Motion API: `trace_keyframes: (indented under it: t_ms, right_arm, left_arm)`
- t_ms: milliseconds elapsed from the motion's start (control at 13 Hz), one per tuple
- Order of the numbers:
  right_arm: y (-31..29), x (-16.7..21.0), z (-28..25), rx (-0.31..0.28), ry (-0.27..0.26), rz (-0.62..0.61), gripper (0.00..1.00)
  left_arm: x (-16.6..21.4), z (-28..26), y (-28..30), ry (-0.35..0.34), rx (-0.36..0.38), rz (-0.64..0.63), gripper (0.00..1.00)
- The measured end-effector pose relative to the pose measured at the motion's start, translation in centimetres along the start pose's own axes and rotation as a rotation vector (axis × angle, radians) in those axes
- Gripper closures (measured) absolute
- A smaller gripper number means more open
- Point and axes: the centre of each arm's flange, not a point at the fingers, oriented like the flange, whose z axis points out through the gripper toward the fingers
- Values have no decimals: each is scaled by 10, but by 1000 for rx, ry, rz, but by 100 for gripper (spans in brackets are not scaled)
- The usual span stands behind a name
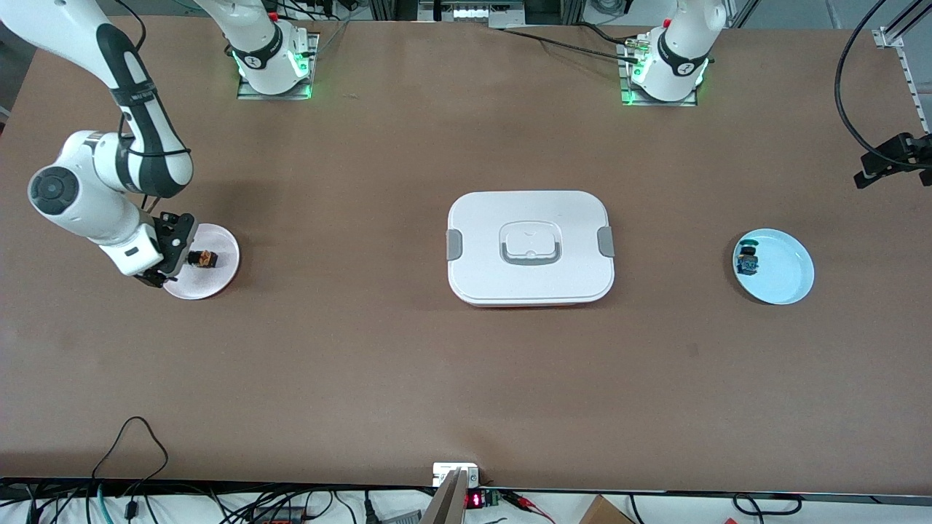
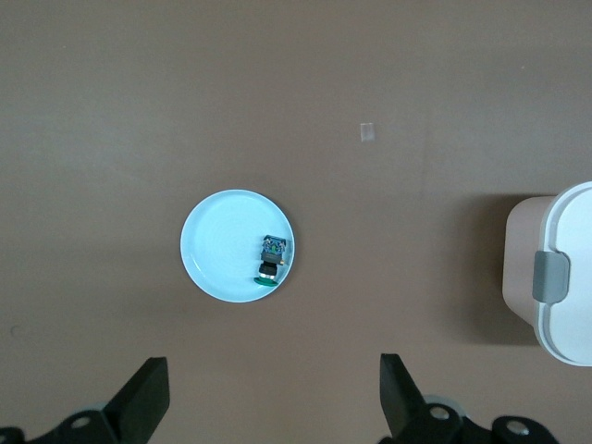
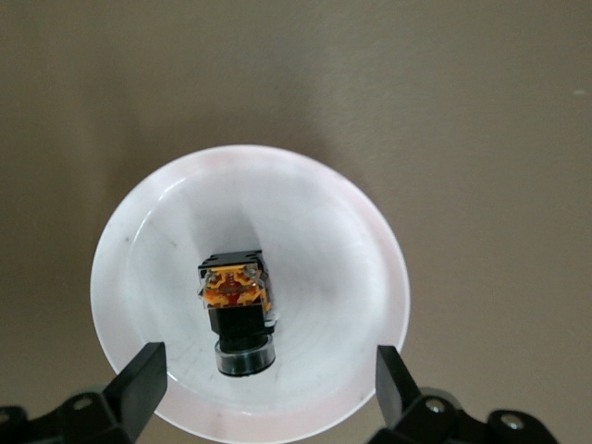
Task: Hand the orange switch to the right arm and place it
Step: 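Open the right gripper and lift it off the switch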
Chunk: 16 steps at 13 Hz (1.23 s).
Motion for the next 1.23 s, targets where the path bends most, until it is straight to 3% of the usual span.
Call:
trace_keyframes:
  t_ms: [153, 307, 613, 767, 920, 1226]
  right_arm:
    - [11, 1, -31, -29, 37, 95, 0]
    - [19, 3, -63, -22, 48, 204, 0]
    - [25, 21, -130, 37, 155, 448, 0]
    - [25, 28, -164, 87, 178, 542, 0]
    - [23, 29, -187, 139, 163, 692, 0]
    - [7, 54, -213, 286, 54, 1017, 0]
  left_arm:
    - [0, -5, -7, 11, 1, -12, 0]
    - [0, -6, -8, 13, 2, -15, 0]
    - [0, -8, -8, 17, 2, -14, 0]
    - [0, -13, -8, 27, 3, -14, 0]
    - [0, -16, -8, 33, 4, -14, 0]
    - [0, -16, -8, 33, 4, -15, 0]
